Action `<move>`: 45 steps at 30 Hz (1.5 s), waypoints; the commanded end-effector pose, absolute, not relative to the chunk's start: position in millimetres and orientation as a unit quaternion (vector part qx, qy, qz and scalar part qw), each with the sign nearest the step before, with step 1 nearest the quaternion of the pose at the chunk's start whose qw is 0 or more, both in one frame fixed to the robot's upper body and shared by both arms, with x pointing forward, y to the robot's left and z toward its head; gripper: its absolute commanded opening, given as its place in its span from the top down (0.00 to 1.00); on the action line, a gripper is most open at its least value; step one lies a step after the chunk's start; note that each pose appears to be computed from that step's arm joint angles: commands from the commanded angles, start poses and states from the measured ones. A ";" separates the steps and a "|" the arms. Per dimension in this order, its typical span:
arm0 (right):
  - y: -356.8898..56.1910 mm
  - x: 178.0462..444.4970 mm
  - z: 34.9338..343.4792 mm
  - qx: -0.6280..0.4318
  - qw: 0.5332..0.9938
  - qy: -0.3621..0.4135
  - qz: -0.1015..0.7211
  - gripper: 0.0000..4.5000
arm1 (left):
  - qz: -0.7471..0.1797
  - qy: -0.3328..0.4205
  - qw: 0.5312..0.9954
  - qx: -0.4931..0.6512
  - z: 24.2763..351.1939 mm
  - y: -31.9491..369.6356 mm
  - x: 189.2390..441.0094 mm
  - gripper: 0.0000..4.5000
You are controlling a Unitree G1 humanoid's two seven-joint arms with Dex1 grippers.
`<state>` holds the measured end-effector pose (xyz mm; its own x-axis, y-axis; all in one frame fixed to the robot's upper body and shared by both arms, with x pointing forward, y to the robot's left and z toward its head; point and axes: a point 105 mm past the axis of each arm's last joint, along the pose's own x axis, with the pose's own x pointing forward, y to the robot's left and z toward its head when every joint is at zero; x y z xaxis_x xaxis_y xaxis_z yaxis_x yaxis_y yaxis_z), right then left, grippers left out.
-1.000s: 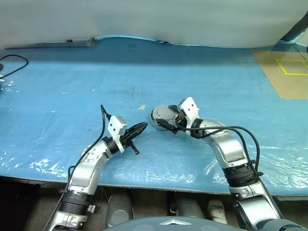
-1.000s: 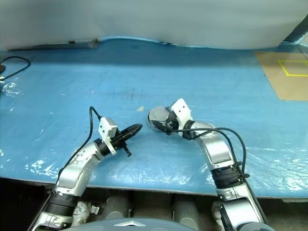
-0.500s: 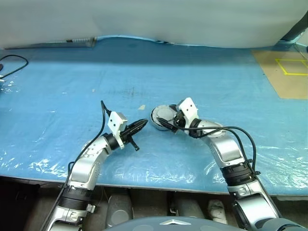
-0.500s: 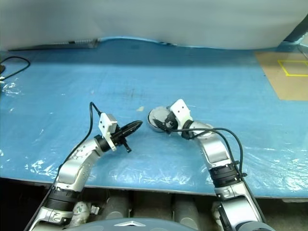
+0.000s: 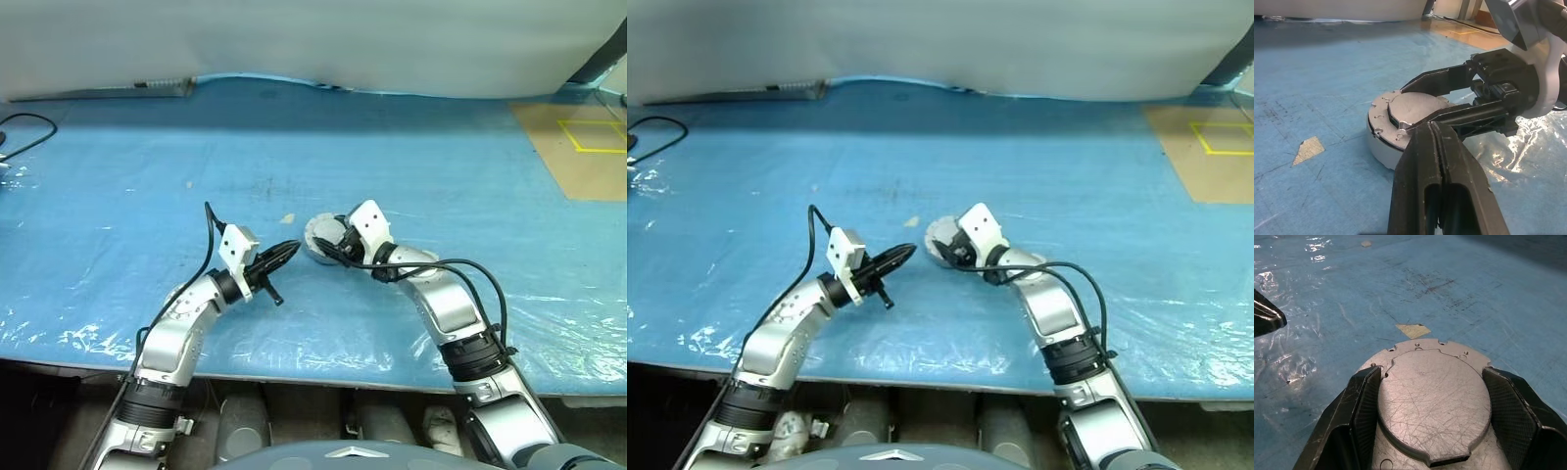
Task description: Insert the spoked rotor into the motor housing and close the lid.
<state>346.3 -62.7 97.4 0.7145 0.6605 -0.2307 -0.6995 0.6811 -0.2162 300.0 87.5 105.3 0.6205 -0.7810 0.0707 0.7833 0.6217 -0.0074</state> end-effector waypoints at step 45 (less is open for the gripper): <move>-81.4 345.3 39.0 -0.215 0.891 0.200 0.345 0.34 | -0.405 -0.063 0.912 0.014 90.9 99.0 298.5 1.00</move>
<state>350.4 -57.5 85.7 0.6968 0.6300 -0.3429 -0.7132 0.6592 -0.2383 299.1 98.1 82.4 0.6720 -0.7368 0.0744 0.7360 0.6756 0.0425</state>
